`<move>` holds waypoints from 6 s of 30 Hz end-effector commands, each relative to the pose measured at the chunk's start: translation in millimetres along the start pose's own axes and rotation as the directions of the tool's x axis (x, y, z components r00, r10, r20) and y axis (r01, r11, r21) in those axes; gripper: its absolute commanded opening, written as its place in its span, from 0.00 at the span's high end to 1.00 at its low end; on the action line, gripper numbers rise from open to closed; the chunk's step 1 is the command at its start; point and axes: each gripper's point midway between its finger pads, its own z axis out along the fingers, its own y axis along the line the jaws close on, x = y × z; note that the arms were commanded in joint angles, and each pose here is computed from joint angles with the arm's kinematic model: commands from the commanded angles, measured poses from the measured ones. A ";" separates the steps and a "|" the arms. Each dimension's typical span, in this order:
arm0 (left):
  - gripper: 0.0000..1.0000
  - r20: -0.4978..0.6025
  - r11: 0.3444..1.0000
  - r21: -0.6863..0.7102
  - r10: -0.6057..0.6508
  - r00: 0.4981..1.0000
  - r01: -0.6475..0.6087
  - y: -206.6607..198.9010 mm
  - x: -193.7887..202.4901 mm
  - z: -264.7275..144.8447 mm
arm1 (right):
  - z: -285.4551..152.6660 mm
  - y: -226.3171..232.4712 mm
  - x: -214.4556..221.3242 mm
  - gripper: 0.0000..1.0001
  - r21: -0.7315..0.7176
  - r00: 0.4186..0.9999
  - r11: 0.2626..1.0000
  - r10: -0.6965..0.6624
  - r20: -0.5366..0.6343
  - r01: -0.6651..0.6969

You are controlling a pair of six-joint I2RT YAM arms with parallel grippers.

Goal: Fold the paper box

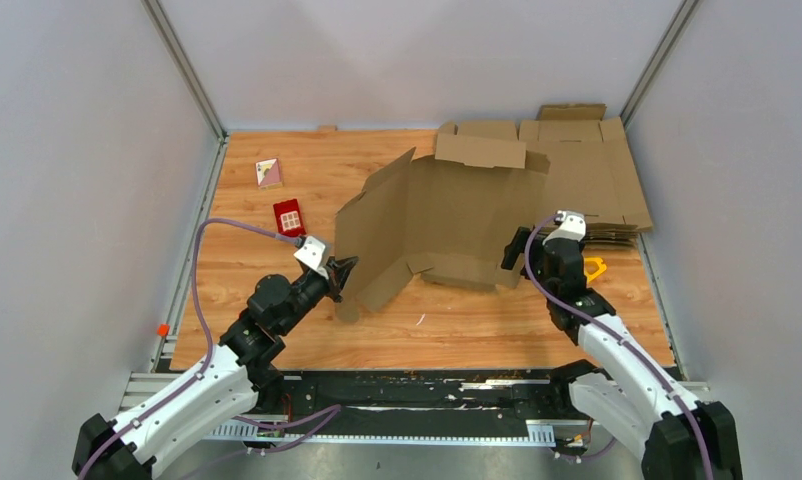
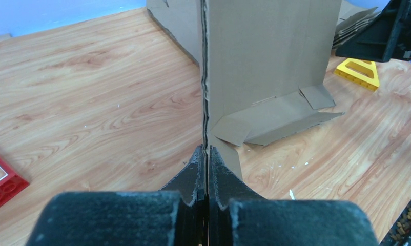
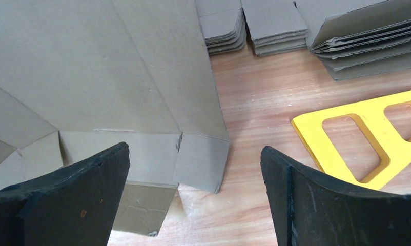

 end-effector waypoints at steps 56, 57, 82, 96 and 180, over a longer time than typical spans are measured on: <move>1.00 0.046 1.000 0.006 0.024 0.999 -0.025 1.0 3.6 -6.3 | 37.7 97.6 65.4 0.03 -0.448 0.960 0.875 -0.258 -0.114 0.182; 1.00 0.047 1.000 0.008 0.024 0.999 -0.025 0.6 2.9 -6.1 | 37.9 99.3 67.2 0.03 -0.454 0.957 0.871 -0.266 -0.117 0.187; 1.00 0.035 1.000 0.014 0.019 0.999 -0.019 -0.5 6.4 -5.8 | 35.8 106.6 101.3 0.01 -0.317 0.831 0.829 -0.529 -0.171 0.462; 1.00 0.083 0.990 0.143 -0.016 0.996 0.004 -24.4 -3.0 -6.3 | 35.3 119.4 95.5 0.08 -0.344 0.850 0.829 -0.509 -0.137 0.442; 1.00 -0.026 0.948 0.303 -0.097 0.995 0.101 -56.1 18.8 -1.9 | 53.9 119.2 86.8 0.00 -0.439 0.943 0.886 -0.259 -0.208 0.147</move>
